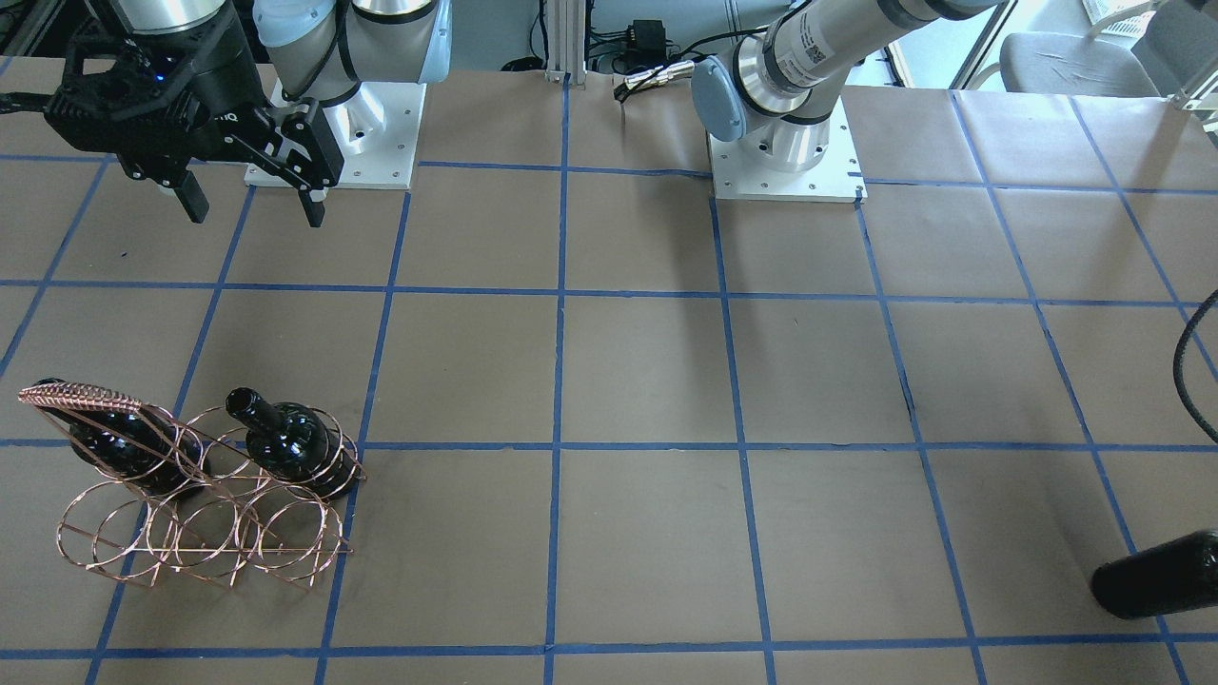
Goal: Place wine into wine basket
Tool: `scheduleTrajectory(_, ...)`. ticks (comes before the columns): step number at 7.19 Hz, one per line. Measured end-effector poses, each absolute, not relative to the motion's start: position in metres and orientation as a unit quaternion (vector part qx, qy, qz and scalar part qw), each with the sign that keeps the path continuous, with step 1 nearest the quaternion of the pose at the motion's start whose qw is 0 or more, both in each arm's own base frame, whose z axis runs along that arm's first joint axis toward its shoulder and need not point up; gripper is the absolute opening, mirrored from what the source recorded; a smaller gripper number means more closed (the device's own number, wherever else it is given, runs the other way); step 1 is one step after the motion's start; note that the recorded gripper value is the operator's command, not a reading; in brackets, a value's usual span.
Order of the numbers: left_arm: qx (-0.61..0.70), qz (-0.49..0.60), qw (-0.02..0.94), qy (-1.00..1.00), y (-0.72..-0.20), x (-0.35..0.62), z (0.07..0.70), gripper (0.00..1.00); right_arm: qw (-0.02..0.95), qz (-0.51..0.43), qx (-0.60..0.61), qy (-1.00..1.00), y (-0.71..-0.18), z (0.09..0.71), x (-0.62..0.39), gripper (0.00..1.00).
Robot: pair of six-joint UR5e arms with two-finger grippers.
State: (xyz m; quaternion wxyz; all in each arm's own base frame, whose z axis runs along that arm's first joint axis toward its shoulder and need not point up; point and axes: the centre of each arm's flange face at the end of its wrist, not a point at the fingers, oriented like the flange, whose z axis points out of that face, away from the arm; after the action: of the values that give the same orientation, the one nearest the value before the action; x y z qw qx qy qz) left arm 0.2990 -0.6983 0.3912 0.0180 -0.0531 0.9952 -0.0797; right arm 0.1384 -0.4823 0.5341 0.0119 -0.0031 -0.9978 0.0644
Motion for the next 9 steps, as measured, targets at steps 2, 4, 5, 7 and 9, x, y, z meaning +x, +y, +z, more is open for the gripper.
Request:
scheduleTrajectory(2, -0.053, -0.088, 0.015, 0.995, -0.703, 0.301, 0.385, 0.88, 0.012, 0.064, -0.003, -0.998, -0.482, 0.534, 0.138, 1.00)
scheduleTrajectory(4, -0.052, -0.089, 0.014, 0.995, -0.705, 0.301, 0.381, 0.55, 0.012, 0.064, -0.003, -0.998, -0.482, 0.534, 0.138, 1.00)
scheduleTrajectory(5, -0.051, -0.088, 0.014, 0.995, -0.705, 0.301, 0.379, 0.55, 0.012, 0.064, -0.003, -0.998, -0.482, 0.534, 0.138, 1.00)
scheduleTrajectory(7, -0.050, -0.087, 0.014, 0.995, -0.705, 0.301, 0.378, 0.54, 0.012, 0.064, -0.003, -0.998, -0.482, 0.534, 0.138, 1.00)
scheduleTrajectory(9, -0.048, -0.087, 0.014, 0.995, -0.705, 0.300, 0.378, 0.18, 0.012, 0.064, -0.003, -0.998, -0.482, 0.534, 0.138, 1.00)
